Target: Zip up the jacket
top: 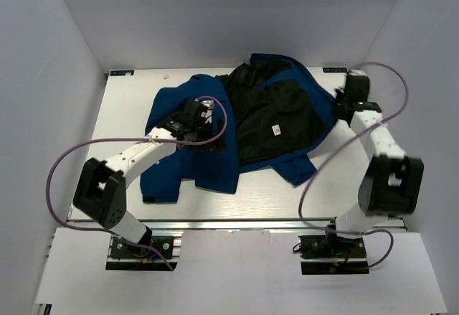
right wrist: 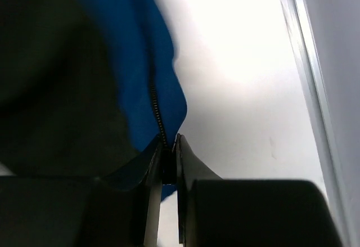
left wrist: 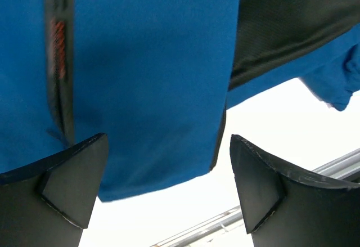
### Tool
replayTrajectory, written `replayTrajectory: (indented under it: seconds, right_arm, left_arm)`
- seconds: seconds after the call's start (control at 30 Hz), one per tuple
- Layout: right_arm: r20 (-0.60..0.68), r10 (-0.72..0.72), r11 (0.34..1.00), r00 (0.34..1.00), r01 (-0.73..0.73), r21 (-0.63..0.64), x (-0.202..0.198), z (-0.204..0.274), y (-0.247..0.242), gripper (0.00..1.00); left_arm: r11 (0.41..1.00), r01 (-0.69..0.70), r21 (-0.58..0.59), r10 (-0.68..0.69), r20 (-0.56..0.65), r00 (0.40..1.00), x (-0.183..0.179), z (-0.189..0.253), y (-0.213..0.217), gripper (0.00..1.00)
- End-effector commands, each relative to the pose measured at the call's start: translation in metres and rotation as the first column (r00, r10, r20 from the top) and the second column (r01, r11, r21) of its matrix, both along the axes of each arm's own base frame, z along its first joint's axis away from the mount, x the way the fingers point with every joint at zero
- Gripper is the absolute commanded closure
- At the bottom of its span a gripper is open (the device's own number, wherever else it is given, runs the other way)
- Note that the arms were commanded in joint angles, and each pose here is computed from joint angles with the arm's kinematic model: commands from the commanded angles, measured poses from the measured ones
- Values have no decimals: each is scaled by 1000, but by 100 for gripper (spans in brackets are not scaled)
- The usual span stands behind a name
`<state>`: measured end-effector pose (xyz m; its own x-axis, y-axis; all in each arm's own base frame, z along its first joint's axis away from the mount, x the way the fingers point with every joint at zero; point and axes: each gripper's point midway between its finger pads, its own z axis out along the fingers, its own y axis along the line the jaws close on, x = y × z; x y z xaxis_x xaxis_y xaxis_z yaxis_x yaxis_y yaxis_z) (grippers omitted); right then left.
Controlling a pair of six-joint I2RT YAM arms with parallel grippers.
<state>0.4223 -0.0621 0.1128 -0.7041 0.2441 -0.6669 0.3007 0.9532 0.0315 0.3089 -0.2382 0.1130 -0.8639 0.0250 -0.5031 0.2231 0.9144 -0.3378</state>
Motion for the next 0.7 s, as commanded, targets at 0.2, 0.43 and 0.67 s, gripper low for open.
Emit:
replayTrajectory:
  seconds: [0.2,0.43,0.67]
  right_arm:
    - [210,741,658,638,-627,-417,-79,153,235,100]
    - [17,955,287,296,-907,-309,-214,49,350,100]
    - [-118,964,221,240,-963,-154,-280,-50,374,78]
  left_arm:
    - [961,-273,-39,274,28,961,-34,46,48,2]
    - [912,-408,-44,407,-20,913,-80,36,85,2]
    - [890,-451,-64,448,-60,892,-104,18,96,2]
